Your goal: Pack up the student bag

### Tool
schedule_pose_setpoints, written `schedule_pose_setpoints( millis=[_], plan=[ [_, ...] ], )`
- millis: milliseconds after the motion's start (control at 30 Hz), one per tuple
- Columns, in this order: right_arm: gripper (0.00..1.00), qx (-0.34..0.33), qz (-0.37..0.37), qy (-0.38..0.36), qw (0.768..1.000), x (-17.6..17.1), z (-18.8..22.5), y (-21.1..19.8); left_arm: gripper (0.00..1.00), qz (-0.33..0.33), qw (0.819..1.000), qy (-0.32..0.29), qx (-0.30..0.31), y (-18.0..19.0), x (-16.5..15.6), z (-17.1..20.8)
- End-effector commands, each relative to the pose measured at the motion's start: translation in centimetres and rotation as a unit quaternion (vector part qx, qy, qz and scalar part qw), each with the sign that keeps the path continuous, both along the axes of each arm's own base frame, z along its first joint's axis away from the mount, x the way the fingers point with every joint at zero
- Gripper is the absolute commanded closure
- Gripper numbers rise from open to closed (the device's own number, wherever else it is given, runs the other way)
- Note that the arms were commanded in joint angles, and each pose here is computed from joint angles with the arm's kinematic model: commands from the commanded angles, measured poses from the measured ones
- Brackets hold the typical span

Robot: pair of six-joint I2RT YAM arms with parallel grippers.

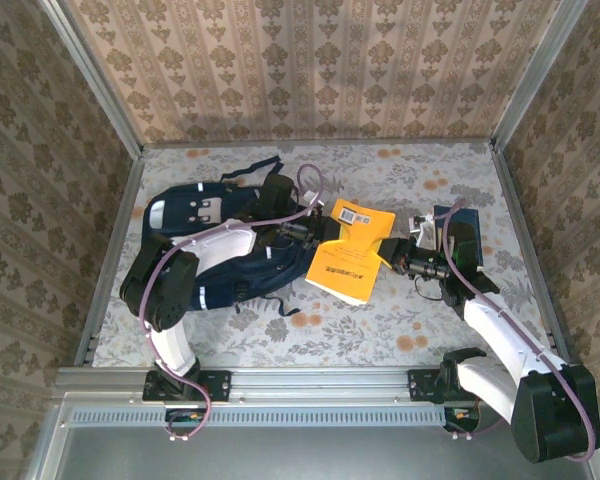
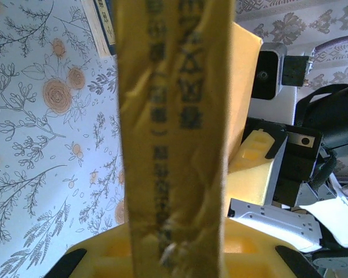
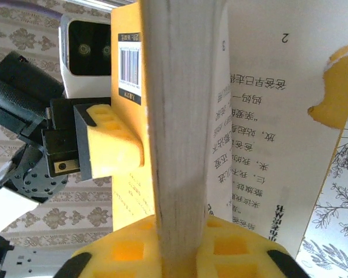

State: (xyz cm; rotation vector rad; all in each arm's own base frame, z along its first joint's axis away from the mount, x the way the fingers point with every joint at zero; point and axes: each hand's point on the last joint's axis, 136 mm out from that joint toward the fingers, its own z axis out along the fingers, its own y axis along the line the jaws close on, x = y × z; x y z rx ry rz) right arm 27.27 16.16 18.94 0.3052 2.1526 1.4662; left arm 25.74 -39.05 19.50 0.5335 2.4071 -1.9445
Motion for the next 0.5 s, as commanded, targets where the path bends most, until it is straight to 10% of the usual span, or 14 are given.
schedule_pose_setpoints(
  millis=[0,467],
  plan=[
    [0.61,-0.029,-0.014,-0.026,0.999,0.4,1.4,-0.4,0.98,-0.008,0.998,-0.046,-0.042,0.0,-0.8,4.0],
    [0.09,0.094,-0.096,-0.058,0.989,-0.9,4.3,1.9,1.0,0.282,0.942,-0.119,-0.136,4.2,5.9,13.7]
  ],
)
